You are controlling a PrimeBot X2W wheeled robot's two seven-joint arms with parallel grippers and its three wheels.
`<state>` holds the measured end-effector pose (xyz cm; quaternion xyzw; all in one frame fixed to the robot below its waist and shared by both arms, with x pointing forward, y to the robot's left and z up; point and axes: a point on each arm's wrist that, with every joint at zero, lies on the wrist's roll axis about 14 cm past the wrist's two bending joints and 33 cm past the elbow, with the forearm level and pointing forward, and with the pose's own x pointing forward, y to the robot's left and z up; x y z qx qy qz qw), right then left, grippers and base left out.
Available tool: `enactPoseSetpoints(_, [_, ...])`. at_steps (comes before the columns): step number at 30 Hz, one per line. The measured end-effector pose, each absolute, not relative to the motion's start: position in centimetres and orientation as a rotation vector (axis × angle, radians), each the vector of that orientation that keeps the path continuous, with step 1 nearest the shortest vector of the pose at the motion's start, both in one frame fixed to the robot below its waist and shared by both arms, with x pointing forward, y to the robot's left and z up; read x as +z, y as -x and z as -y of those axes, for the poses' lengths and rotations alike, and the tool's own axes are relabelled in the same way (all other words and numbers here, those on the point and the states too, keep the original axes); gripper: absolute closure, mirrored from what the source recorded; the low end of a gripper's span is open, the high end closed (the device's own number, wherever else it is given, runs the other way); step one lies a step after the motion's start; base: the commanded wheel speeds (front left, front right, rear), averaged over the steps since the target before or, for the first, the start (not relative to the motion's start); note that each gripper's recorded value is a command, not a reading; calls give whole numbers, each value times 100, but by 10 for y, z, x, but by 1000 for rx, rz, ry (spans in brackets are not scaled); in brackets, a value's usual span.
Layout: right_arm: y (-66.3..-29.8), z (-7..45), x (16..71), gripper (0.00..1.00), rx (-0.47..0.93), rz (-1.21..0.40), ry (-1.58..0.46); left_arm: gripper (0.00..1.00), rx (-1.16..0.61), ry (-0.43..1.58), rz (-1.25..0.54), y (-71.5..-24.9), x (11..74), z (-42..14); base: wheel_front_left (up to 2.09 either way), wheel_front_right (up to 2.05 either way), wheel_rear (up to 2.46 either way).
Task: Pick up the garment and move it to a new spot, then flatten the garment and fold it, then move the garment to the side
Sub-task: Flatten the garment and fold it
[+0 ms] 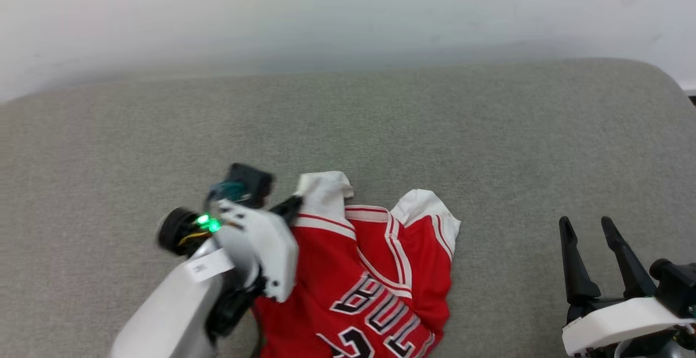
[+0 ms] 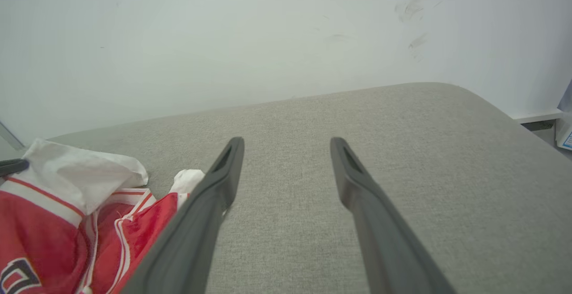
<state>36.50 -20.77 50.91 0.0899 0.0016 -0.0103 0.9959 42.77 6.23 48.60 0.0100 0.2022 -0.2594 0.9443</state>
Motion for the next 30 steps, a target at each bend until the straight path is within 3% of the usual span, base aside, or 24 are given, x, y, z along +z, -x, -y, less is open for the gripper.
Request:
enactPoseSetpoints(6, [-368,194,514,0,24,2,-180,100,-282,53,-432,-401,478,-141,0,0,0])
enactPoseSetpoints(13, [-369,183,518,0,59,2,-168,100,-11,182,-576,-342,426,-208,0,0,0])
enactPoseSetpoints(22, [-360,186,522,0,55,1,-158,100,107,336,-705,-281,373,-212,0,0,0])
enactPoseSetpoints(23, [-358,187,522,0,51,2,-156,82,109,347,-701,-280,373,-210,0,0,0])
enactPoseSetpoints(24, [-357,188,524,0,47,5,-155,6,106,353,-694,-280,373,-207,0,0,0])
enactPoseSetpoints(25, [-356,191,525,0,42,9,-153,0,98,353,-673,-281,375,-205,0,0,0])
enactPoseSetpoints(30, [-352,198,532,0,20,23,-148,0,86,307,-481,-307,404,-205,0,0,0])
